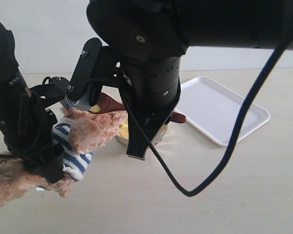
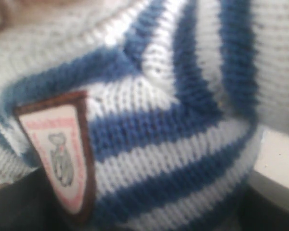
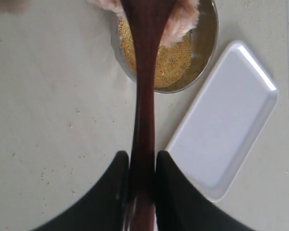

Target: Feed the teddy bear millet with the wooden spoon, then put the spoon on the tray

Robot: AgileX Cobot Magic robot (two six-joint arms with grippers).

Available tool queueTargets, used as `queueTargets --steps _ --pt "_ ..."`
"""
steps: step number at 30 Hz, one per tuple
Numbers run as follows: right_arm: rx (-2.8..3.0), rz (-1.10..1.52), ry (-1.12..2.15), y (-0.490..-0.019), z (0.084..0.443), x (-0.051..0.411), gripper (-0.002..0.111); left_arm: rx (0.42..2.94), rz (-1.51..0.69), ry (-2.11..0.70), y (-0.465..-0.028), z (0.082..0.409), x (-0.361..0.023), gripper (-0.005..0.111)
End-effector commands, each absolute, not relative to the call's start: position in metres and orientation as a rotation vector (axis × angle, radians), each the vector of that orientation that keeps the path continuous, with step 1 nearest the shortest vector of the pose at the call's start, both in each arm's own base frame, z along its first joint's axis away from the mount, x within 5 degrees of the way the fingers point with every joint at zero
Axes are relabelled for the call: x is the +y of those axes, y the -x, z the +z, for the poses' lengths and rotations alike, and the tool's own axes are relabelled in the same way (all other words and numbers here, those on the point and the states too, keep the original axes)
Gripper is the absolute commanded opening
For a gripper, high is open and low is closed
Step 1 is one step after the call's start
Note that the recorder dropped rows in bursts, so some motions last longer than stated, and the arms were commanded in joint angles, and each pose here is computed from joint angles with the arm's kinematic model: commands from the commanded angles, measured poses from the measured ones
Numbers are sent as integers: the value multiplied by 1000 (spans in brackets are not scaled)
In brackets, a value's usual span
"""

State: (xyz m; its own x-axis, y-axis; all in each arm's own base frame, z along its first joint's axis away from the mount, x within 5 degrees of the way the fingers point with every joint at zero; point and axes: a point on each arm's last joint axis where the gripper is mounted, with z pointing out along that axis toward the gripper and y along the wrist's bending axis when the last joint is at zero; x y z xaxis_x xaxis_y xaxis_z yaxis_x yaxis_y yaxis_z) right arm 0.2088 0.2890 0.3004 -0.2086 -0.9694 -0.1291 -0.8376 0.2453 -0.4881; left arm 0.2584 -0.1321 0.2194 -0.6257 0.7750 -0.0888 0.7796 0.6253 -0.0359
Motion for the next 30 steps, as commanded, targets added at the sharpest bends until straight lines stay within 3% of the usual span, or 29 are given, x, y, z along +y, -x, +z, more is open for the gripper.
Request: queueTargets --steps 1,30 --pt "2099 -465 1663 -212 297 292 0 2761 -113 -1309 -260 223 -134 5" --pt "2050 -616 1712 -232 279 314 0 2761 -113 -1309 -260 223 -134 5"
